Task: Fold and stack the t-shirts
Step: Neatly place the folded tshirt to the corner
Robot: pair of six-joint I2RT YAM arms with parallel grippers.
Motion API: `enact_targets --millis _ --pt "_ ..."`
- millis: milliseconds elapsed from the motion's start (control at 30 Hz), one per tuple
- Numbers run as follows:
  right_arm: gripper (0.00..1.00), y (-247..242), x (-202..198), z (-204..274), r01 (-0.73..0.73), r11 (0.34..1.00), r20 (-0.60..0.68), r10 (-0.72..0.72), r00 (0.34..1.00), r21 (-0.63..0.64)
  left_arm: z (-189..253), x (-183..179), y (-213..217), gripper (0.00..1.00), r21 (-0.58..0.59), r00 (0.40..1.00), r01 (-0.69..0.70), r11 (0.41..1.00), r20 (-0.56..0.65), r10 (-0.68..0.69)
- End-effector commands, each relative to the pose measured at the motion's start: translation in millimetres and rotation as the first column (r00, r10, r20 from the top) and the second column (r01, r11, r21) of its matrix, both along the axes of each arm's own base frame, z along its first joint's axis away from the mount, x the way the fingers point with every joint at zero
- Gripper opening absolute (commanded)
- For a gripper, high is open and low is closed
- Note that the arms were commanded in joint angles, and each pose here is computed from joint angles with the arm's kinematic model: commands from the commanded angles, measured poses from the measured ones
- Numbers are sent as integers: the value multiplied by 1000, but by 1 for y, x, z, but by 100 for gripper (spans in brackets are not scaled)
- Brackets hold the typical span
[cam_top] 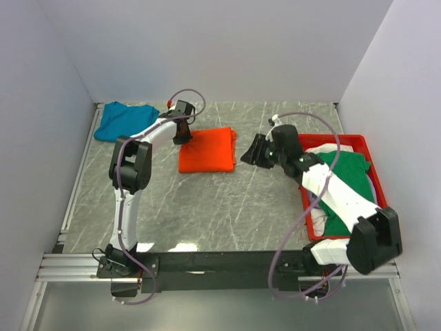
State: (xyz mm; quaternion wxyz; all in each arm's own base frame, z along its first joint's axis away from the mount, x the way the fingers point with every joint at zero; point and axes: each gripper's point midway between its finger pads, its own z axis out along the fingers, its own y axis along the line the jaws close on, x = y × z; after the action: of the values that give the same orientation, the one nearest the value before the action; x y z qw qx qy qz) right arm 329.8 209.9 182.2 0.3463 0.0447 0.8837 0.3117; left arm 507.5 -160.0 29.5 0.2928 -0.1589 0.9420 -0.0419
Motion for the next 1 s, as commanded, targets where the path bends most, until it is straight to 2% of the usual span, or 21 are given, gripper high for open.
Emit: enact_targets --millis 0,33,133,267,467,567,767,967 --pt "48 6 -21 9 -9 1000 67 9 998 7 7 -3 69 0 368 997 -43 929 -49 65" --pt "48 11 -29 6 -29 1000 64 29 998 7 11 0 80 0 434 996 -52 899 -39 77" --pt "48 13 -47 -7 -46 999 54 46 997 3 34 13 98 0 533 997 -59 844 -10 75" --pt "48 10 -60 -29 -55 998 16 55 998 -21 71 33 125 0 673 999 -53 738 33 42" --pt "47 6 -68 -34 -64 997 10 65 998 -42 117 60 157 0 741 996 -69 668 94 -1" --pt "47 4 -71 -34 -65 997 10 65 998 -52 135 65 171 0 789 996 -34 613 81 -49" --pt "47 4 -70 -34 -63 996 3 64 998 -58 164 74 190 0 849 990 -57 526 118 -83" --pt "47 6 -69 -37 -65 995 -9 64 998 -72 189 80 203 0 872 983 -90 482 157 -99"
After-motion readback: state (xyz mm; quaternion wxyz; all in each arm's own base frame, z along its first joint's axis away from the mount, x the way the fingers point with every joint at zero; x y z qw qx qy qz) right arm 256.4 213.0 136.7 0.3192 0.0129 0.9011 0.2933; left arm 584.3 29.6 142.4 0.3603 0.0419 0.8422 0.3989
